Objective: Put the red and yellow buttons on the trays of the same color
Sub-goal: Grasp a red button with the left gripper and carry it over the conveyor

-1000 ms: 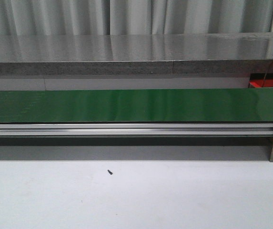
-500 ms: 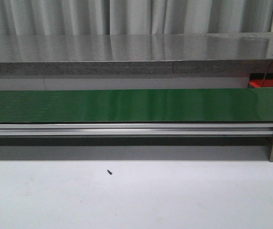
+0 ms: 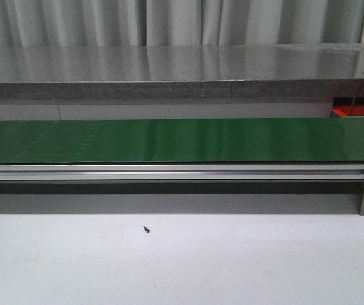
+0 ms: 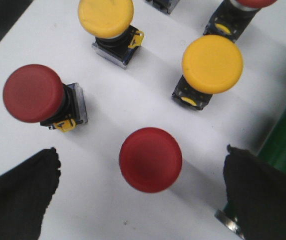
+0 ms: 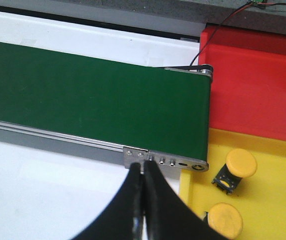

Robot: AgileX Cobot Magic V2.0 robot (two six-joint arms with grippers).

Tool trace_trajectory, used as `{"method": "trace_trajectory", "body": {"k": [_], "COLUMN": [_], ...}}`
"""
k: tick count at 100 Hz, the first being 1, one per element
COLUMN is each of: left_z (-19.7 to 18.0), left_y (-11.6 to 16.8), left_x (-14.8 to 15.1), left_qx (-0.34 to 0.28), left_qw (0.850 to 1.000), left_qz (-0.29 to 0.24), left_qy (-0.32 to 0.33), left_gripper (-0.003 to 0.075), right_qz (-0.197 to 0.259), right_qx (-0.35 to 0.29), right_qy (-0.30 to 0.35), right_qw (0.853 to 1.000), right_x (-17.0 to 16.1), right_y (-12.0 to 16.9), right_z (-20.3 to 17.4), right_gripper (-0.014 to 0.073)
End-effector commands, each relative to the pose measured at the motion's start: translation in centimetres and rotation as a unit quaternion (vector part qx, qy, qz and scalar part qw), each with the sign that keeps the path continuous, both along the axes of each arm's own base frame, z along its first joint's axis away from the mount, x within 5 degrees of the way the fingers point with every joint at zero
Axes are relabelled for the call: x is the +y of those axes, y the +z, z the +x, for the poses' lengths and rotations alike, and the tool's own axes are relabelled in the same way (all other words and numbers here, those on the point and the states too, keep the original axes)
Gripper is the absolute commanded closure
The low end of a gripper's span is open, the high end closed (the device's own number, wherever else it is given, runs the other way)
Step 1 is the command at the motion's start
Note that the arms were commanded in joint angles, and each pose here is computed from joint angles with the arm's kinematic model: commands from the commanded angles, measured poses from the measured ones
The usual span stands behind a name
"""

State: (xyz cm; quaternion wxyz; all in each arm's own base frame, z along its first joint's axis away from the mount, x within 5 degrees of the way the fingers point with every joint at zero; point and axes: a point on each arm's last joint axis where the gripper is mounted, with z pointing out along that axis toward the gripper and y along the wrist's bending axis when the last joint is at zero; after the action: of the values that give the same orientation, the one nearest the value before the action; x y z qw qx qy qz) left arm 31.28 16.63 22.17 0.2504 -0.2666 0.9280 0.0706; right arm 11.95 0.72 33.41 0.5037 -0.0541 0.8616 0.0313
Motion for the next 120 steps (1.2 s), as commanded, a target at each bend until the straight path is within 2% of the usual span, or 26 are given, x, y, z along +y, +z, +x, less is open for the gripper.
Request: {"method": "trace_trajectory", "body": {"k": [1, 54, 78, 97, 120], "left_z": [1.0, 2.6, 2.7, 2.7, 2.5], "left_y": [1.9, -1.5, -1.7, -1.7, -1.8], "left_x": [0.6, 1.3, 1.3, 1.2, 1.2], "left_qx": [-0.052, -0.031, -0.035, -0.035, -0.025], "left_qw": [0.998, 0.999, 0.999, 0.999, 1.0], "left_qz": [0.024, 0.002, 0.002, -0.003, -0.008], "left_qy": [0.003, 0.008, 0.009, 0.012, 0.012], "left_gripper": [0.0094, 0.0094, 0.0106, 0.0226, 0.0491], "right_qz": [-0.005, -0.005, -0.005, -0.005, -0.005], "right_qx": [-0.042, -0.042, -0.042, -0.042, -0.042], "right_qy": [-0.004, -0.004, -0.004, -0.004, -0.004], "right_qw": [0.999, 0.999, 0.999, 0.999, 0.999], "right_x": [-0.1, -0.1, -0.1, -0.1, -0.1], "right_y": [1.3, 1.3, 1.3, 1.3, 1.3], "right_z": [0.1, 0.1, 0.1, 0.1, 0.1], "right_gripper": [0.0664, 0.0664, 0.0664, 0.0664, 0.0664]}}
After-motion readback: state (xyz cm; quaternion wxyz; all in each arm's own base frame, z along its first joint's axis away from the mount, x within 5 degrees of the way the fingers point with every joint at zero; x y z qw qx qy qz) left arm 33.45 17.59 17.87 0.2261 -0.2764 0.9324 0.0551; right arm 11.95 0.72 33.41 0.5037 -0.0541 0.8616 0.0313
